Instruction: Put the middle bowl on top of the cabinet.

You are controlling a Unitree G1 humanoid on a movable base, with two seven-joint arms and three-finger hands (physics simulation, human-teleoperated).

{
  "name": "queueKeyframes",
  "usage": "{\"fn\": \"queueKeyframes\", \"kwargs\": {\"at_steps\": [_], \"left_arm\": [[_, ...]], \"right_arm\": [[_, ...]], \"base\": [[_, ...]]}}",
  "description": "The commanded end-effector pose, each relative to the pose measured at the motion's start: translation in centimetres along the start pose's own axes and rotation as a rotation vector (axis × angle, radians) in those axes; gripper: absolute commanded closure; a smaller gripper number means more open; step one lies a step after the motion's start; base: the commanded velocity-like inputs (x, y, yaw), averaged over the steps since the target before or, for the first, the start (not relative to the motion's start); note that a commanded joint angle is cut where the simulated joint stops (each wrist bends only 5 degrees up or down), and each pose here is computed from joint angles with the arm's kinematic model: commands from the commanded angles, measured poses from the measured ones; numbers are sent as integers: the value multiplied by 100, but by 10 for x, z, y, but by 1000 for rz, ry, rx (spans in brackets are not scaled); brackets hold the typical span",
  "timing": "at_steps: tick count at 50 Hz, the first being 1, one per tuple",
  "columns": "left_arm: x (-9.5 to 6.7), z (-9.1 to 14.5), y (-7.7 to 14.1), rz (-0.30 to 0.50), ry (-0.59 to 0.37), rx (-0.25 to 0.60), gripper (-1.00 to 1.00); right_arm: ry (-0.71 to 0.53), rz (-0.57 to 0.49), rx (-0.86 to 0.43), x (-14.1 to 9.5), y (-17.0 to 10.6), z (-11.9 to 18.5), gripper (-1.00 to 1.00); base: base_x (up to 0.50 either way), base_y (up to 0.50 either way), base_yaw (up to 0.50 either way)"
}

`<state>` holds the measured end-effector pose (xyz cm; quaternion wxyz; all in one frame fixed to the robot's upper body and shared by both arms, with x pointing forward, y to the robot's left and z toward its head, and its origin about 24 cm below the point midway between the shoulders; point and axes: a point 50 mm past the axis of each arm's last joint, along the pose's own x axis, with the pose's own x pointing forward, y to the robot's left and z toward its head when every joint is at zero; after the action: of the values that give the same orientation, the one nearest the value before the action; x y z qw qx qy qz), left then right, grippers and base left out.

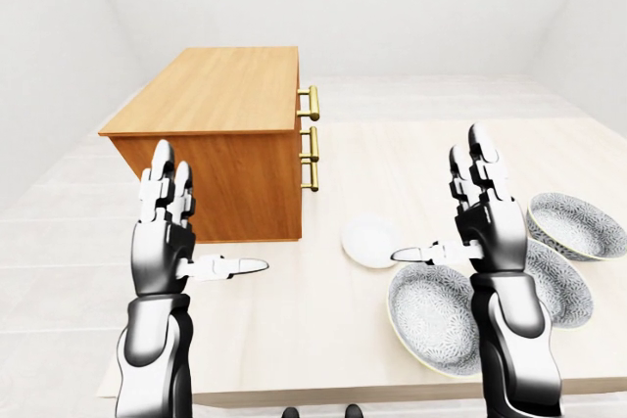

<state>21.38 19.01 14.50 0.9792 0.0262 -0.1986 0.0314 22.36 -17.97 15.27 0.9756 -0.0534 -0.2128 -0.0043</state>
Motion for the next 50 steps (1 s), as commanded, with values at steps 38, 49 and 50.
{"fn": "queueKeyframes", "kwargs": {"at_steps": [38, 49, 50], "left_arm": [[10, -19, 1, -28, 65, -6, -100], [16, -16, 0, -29, 43, -2, -100], [17, -13, 0, -29, 32, -1, -100]], "right_arm": [[189, -47, -930, -23, -55, -10, -100], [197, -9, -1099, -18, -63, 14, -100], [192, -11, -1121, -17, -64, 14, -100]], "base": [[0, 0, 0], [0, 0, 0], [0, 0, 0]]}}
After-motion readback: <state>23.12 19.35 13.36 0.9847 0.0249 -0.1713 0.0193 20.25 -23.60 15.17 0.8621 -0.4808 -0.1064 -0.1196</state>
